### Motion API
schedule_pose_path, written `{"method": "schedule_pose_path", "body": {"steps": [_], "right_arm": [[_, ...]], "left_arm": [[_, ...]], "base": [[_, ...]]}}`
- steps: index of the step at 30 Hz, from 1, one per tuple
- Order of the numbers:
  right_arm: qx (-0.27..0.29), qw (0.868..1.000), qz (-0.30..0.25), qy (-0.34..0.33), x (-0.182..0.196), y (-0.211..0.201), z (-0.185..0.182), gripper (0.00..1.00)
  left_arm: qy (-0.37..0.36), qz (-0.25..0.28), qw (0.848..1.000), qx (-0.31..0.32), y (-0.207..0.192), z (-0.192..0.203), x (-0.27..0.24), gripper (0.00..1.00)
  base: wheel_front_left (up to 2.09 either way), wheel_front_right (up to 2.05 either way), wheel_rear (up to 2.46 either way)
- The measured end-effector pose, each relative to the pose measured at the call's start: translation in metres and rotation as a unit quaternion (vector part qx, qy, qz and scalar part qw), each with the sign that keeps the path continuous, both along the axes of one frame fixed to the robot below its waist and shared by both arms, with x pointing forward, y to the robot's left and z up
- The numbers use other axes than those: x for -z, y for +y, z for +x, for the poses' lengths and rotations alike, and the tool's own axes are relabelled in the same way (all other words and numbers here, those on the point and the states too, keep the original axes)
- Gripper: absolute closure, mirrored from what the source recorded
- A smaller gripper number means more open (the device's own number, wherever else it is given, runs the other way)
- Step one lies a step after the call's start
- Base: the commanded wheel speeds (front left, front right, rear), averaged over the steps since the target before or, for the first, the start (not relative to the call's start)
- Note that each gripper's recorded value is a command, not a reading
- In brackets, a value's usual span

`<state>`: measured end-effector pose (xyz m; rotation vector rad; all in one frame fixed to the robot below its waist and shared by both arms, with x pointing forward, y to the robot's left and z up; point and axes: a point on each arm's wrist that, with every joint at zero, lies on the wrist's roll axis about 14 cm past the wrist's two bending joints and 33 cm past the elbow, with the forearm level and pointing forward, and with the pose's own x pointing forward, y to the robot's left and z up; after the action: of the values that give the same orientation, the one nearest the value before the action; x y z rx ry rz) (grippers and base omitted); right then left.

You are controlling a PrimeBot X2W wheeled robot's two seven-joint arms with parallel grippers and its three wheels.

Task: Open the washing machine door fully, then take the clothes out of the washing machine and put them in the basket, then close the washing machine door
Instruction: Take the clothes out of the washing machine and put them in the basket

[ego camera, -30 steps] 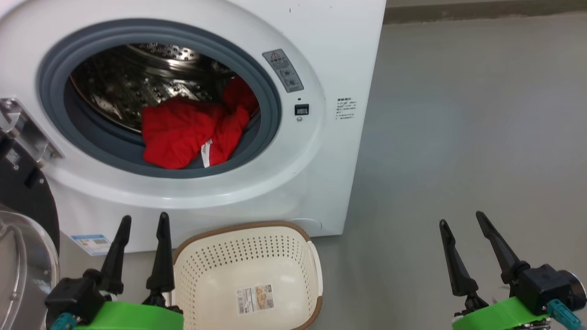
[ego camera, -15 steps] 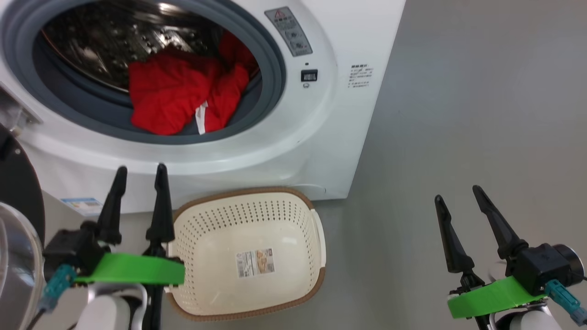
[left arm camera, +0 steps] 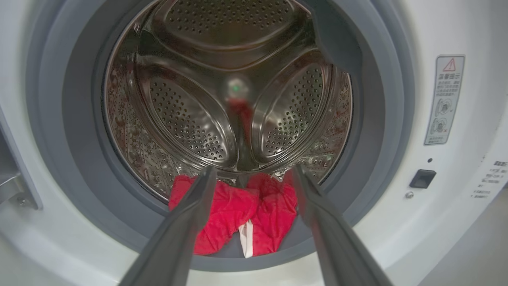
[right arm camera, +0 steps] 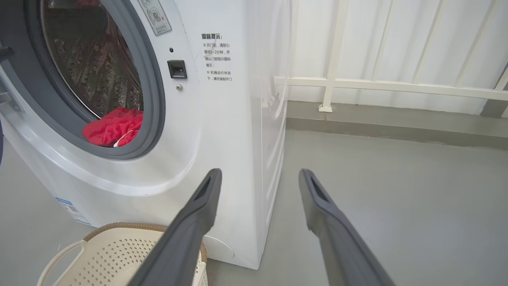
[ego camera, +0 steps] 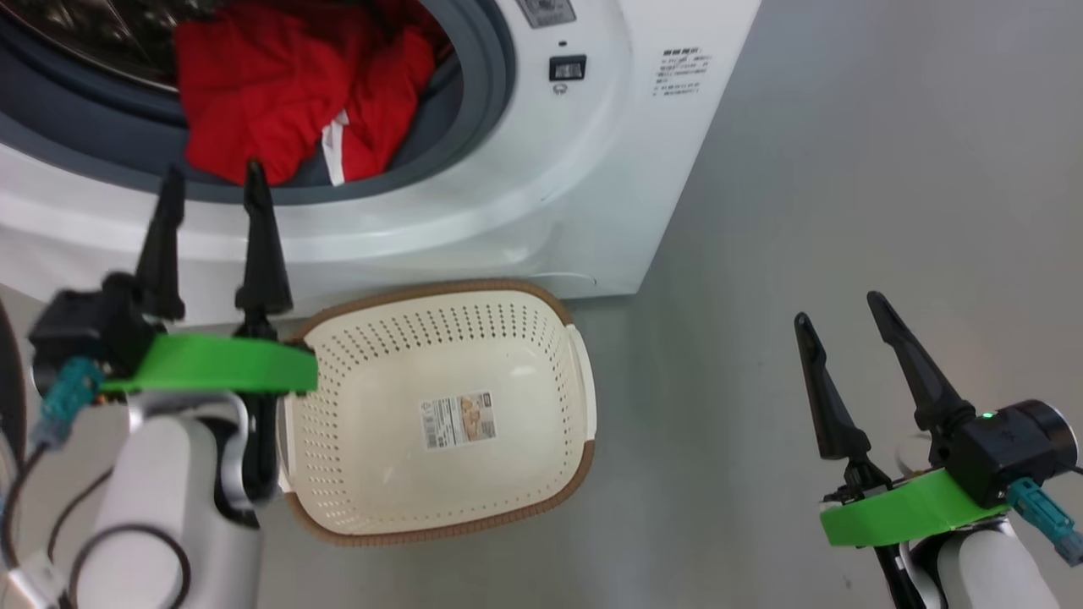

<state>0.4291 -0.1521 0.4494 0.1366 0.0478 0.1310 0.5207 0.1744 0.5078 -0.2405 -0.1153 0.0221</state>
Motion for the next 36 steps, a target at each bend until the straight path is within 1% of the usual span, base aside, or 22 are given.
{"method": "schedule_pose_path", "body": {"steps": [15, 20, 28, 32, 36], "right_arm": [[-0.013, 0.999, -0.01, 0.033, 0.037, 0.001, 0.024, 0.0], [-0.016, 0.999, -0.015, 0.04, 0.048, 0.0, 0.032, 0.0], [-0.021, 0.998, -0.017, 0.053, 0.063, 0.001, 0.037, 0.0], [-0.014, 0.998, -0.021, 0.055, 0.064, -0.005, 0.037, 0.0], [-0.01, 0.998, -0.025, 0.058, 0.065, -0.008, 0.035, 0.0]], "left_arm": [[0.018, -0.005, 1.0, -0.005, -0.003, 0.077, 0.024, 0.0], [0.036, 0.007, 0.999, -0.002, -0.006, 0.1, 0.038, 0.0], [0.094, 0.036, 0.995, -0.007, -0.004, 0.125, 0.074, 0.0], [0.143, 0.057, 0.988, -0.012, -0.002, 0.133, 0.093, 0.0], [0.194, 0.066, 0.979, -0.009, -0.001, 0.137, 0.109, 0.0]], "base": [[0.0, 0.0, 0.0], [0.0, 0.0, 0.0], [0.0, 0.0, 0.0], [0.0, 0.0, 0.0], [0.0, 0.0, 0.0]]}}
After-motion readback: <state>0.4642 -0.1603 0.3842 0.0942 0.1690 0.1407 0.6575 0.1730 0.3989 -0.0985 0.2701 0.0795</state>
